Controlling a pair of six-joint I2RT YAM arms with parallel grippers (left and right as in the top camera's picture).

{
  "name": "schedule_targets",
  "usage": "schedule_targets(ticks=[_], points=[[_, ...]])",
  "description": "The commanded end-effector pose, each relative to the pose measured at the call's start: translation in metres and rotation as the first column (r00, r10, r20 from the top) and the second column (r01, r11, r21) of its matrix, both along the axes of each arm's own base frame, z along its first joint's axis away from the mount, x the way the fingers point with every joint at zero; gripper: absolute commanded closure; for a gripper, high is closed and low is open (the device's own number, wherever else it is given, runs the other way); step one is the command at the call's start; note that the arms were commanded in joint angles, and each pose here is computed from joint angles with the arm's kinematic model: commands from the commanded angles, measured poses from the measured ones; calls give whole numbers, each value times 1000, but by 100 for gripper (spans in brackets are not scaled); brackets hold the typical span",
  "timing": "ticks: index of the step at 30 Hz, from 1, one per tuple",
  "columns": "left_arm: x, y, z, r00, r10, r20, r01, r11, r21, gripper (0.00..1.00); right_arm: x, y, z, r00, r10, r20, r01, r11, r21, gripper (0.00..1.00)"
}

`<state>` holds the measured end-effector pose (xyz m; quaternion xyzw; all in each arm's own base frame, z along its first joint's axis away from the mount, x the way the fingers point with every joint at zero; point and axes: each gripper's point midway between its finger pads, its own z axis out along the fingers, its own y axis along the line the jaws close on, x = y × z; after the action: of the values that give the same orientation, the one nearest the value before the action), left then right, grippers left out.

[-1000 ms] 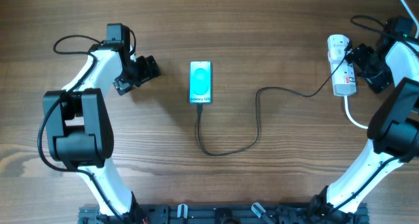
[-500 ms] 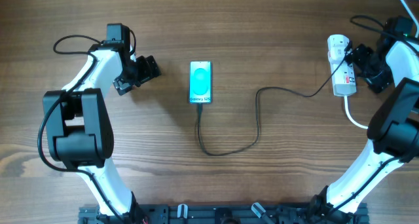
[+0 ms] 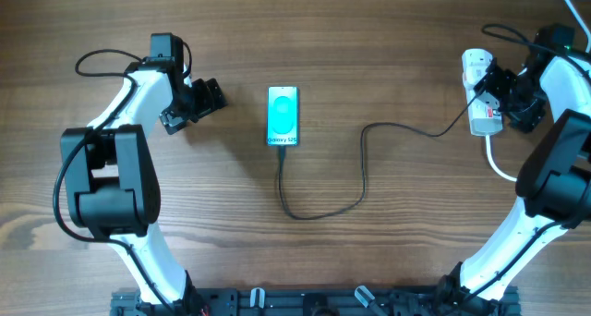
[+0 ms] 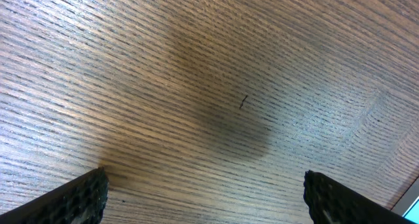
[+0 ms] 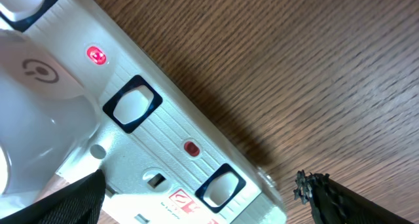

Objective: Plug charger to phone and switch on socket
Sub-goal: 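Press the rocker switch down with the right gripper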

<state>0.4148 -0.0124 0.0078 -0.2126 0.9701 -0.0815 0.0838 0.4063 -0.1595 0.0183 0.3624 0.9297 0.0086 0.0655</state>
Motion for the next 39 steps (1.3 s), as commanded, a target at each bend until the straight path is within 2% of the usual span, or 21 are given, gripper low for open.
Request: schedule_targets(ticks=[1, 5, 10, 24, 31, 39], points=[[-1, 2, 4, 1000, -2, 9, 2, 1000, 7, 0, -22, -2, -26, 988, 102, -120, -107, 994, -38, 0], [-1, 2, 4, 1000, -2, 9, 2, 1000, 7, 0, -28, -18, -24, 974, 144, -176, -167, 978, -124, 0], [-1, 2, 4, 1000, -2, 9, 2, 1000, 7, 0, -29, -19, -24, 931, 300, -207, -328, 938, -117, 0], [-1, 2, 4, 1000, -2, 9, 2, 1000, 7, 0, -35, -23, -23, 928, 303, -216, -331, 938, -107, 0], [-1, 2, 4, 1000, -2, 9, 2, 1000, 7, 0, -32, -27, -3, 940, 302, -160, -321, 941, -110, 0], [-1, 2, 4, 1000, -2, 9, 2, 1000, 7, 0, -18, -19, 47, 933, 359, -16, -357, 923, -142, 0]])
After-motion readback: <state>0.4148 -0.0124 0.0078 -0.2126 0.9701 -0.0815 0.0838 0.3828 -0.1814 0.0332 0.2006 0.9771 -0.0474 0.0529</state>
